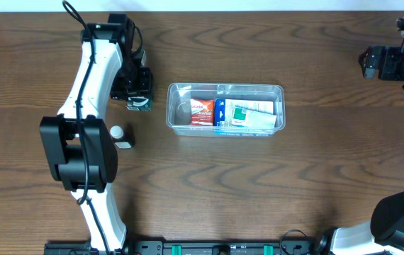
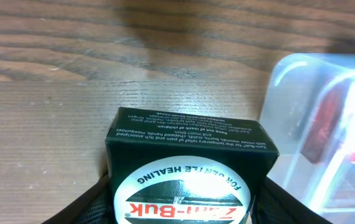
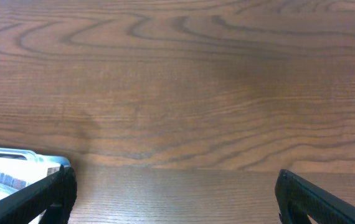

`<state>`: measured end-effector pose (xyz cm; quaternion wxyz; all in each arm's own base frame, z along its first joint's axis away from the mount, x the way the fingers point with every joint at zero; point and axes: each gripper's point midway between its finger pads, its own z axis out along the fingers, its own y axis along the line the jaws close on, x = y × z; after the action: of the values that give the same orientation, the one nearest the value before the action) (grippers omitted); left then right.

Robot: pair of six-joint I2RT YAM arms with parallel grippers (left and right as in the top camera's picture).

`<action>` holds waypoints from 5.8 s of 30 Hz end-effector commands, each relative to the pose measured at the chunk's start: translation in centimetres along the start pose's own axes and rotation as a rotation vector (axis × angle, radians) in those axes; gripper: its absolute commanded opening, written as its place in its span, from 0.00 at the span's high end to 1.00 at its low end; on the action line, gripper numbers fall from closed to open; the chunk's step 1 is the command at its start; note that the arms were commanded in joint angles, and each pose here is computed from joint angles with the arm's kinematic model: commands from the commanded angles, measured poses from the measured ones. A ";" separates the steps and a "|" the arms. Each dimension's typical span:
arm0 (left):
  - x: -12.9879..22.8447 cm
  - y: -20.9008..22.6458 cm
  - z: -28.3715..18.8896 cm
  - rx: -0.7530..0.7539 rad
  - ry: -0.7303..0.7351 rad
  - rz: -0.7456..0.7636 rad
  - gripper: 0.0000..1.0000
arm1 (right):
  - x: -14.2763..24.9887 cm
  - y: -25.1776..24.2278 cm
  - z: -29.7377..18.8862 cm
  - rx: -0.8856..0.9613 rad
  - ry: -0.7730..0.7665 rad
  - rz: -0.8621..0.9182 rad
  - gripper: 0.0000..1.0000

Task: Pack container
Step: 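Carry the Zam-Buk box into the container with left gripper, then release the Zam-Buk box and move left gripper to the bottle, then grasp the dark bottle with white cap using left gripper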

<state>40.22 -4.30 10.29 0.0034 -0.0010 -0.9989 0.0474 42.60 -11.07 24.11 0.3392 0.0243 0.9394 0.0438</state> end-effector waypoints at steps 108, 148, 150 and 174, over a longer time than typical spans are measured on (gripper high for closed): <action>10.0 -3.0 -13.4 -0.067 -0.150 0.093 0.02 | -0.3 -0.1 -0.3 -0.002 -0.011 0.012 0.01; 9.2 4.8 0.6 -0.047 -0.081 -0.131 0.07 | -0.3 -0.1 -0.3 -0.002 -0.011 0.012 0.01; 9.3 4.9 0.8 -0.050 -0.078 -0.132 0.10 | -0.3 -0.1 -0.3 -0.002 -0.011 0.012 0.01; 9.4 5.2 0.9 -0.065 -0.076 -0.132 0.72 | -0.3 -0.1 -0.3 -0.002 -0.011 0.012 0.01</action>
<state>31.10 0.49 8.99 -0.0348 0.0653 -0.9971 0.0200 42.60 -11.07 24.11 0.3392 0.0243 0.9394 0.0438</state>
